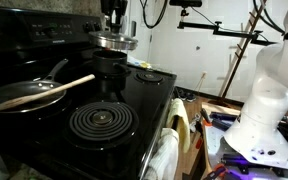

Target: Take the lid off the black pot and place it on the back left plate of the stove

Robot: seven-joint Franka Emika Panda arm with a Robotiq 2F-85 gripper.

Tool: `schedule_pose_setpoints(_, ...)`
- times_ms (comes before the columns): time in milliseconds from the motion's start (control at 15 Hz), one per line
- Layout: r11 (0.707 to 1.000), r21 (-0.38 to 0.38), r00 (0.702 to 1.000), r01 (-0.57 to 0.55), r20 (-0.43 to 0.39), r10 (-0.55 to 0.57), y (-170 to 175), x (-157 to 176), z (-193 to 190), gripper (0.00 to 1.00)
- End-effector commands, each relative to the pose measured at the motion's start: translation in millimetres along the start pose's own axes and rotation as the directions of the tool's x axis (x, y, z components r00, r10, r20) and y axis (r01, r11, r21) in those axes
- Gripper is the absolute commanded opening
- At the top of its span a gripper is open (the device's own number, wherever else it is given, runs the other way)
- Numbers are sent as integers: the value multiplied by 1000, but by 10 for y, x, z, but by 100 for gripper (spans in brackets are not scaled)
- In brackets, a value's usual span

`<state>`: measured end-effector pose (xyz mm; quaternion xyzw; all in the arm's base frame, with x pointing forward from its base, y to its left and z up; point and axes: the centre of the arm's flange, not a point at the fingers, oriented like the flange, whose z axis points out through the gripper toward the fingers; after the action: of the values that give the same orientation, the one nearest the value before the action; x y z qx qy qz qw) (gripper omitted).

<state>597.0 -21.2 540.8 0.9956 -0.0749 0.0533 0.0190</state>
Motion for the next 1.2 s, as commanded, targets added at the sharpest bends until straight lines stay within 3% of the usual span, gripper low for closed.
schedule_pose_setpoints(0, 999, -1, 999, 32, -13, -32, -107, -139, -53, 34)
schedule_pose_setpoints(267, 990, 4, 990, 138, -30, -137, -590, -380, -97, 34)
schedule_pose_setpoints(667, 947, 34, 947, 318, -43, -317, -1573, -895, -56, 34)
schedule_pose_setpoints(1000, 912, 87, 916, 400, -62, -396, -2130, -1329, 141, 34)
schedule_pose_setpoints(1133, 916, 103, 921, 387, -77, -381, -2235, -1423, 241, 34)
